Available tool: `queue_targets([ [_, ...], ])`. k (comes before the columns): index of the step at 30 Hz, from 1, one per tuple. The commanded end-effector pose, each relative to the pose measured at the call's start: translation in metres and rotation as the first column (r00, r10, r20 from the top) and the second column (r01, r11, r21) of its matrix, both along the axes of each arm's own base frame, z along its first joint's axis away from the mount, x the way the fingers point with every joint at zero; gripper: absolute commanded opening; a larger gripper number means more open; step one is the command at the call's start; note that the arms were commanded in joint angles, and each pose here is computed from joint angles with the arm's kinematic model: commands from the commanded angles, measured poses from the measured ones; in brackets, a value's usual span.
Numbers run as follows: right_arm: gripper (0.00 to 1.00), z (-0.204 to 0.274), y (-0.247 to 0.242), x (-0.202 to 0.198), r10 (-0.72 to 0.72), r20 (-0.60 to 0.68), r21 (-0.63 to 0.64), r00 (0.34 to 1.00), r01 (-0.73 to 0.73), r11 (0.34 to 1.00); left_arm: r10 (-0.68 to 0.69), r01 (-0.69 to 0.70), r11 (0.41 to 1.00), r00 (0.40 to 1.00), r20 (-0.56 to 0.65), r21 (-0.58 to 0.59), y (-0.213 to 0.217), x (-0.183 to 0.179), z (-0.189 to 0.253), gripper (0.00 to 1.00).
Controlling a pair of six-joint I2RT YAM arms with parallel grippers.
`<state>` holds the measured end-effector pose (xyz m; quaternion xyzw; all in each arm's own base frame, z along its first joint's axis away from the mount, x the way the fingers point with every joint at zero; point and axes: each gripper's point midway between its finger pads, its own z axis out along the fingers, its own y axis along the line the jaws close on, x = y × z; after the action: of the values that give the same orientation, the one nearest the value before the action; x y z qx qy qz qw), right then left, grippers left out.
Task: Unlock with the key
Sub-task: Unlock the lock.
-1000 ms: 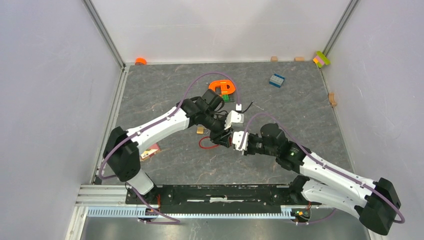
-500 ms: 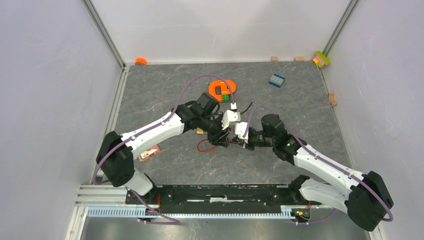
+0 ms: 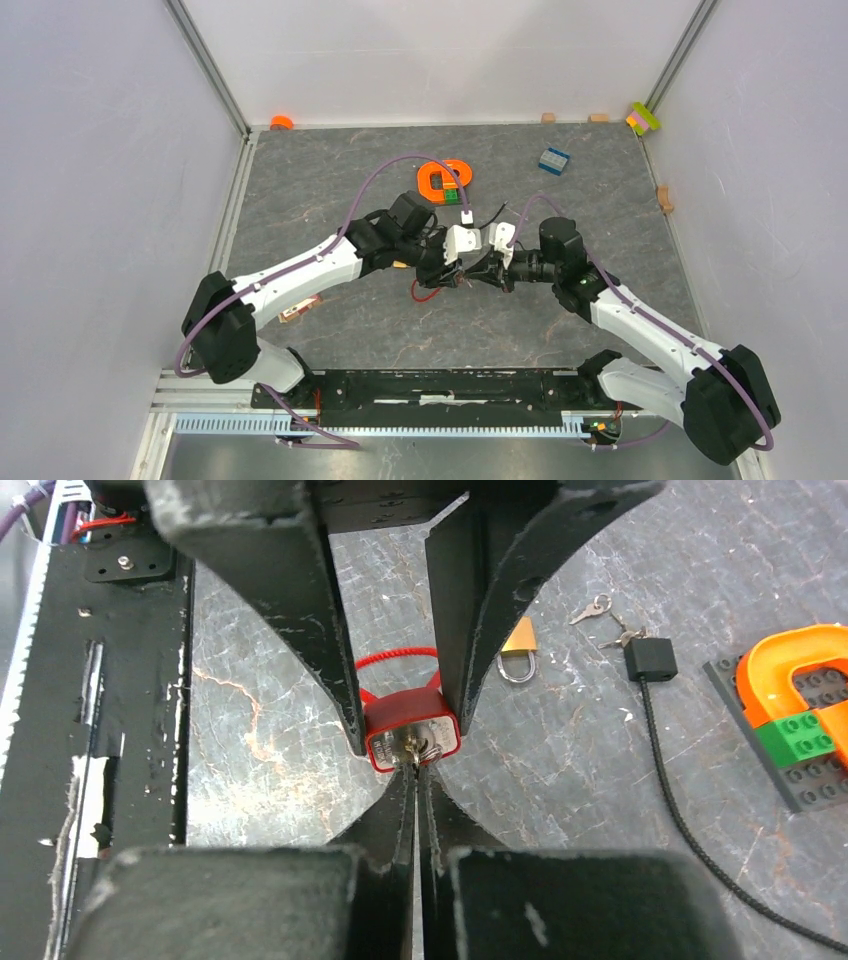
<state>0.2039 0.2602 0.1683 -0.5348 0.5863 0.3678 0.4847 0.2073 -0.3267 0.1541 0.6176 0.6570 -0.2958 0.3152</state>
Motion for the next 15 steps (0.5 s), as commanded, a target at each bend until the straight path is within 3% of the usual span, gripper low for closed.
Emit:
queue_targets([
  [1, 0.00, 0.020, 0.008, -0.025, 0.101, -0.080, 0.096, 0.992, -0.094, 0.991, 0.019, -0.017, 1.000, 0.976, 0.215, -0.008, 0.000, 0.033, 0.012, 0.02],
  [15, 0.00, 0.012, 0.003, -0.015, 0.051, -0.135, 0.098, 0.990, -0.037, 0.994, 0.118, -0.114, 0.993, 0.964, 0.237, -0.030, 0.005, 0.050, 0.023, 0.02],
])
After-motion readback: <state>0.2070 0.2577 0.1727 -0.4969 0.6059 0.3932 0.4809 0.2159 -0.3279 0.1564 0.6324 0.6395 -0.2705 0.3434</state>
